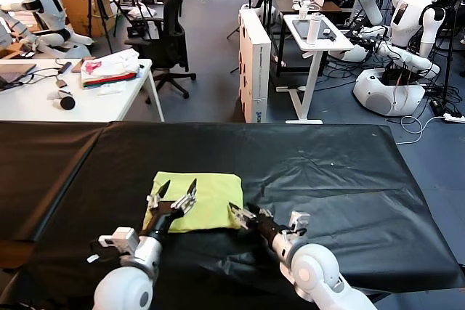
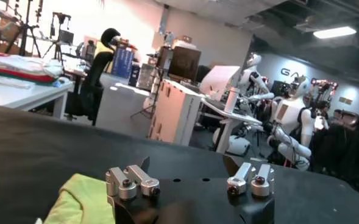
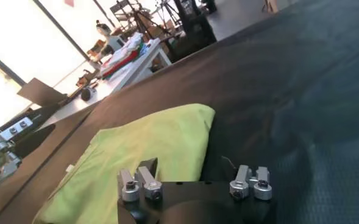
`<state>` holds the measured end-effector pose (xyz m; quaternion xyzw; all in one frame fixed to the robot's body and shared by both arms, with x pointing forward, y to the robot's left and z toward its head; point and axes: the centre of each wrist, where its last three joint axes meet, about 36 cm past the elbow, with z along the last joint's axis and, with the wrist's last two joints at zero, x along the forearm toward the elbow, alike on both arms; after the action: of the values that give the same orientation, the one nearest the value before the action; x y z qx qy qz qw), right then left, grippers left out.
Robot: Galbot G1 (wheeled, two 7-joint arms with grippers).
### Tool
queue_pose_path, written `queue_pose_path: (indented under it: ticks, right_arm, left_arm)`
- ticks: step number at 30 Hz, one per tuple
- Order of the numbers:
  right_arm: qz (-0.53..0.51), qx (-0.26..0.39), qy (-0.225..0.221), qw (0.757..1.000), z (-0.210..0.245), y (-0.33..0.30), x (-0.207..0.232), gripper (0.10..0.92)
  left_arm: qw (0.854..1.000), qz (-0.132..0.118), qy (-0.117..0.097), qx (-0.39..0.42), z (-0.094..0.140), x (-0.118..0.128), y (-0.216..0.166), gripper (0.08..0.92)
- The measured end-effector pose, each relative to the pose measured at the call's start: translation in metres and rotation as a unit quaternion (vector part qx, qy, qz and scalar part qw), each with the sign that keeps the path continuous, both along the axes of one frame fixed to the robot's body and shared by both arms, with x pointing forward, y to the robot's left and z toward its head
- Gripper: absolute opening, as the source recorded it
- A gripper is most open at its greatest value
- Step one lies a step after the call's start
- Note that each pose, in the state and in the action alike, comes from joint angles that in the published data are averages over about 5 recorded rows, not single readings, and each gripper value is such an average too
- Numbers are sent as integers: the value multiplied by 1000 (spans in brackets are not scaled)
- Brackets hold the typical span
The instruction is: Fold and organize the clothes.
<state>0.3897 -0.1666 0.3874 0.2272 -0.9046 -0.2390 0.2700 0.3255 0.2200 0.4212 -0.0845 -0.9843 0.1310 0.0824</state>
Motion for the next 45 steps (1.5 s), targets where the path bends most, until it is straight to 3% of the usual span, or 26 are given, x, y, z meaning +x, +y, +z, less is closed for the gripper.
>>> queue_pose_path:
  ticks: [7,10,28,31,41,45]
  right_arm:
    - [-13,4,-1,1000,-7,-5,4,252]
    - [-21,2,-1,1000,-9,-9,4,149]
    - [-75,-113,-47,990,10,-74,-18,139]
    - [-72,-123,-82,986,11,-83,-21,199]
    - [-69,-207,-253,942,-1,-121,-44,795]
    - [-100,-246,-293,918,-5,-134,-61,897]
  left_arm:
    - [1000,11,-1,-1,1,0,8,907]
    - [1000,16,0,0,0,-1,12,907]
    - [999,42,7,-2,-12,5,30,907]
    - [999,46,2,5,-14,5,34,907]
    - [998,50,-6,46,-19,7,48,907]
    - [997,46,-4,67,-15,3,60,907]
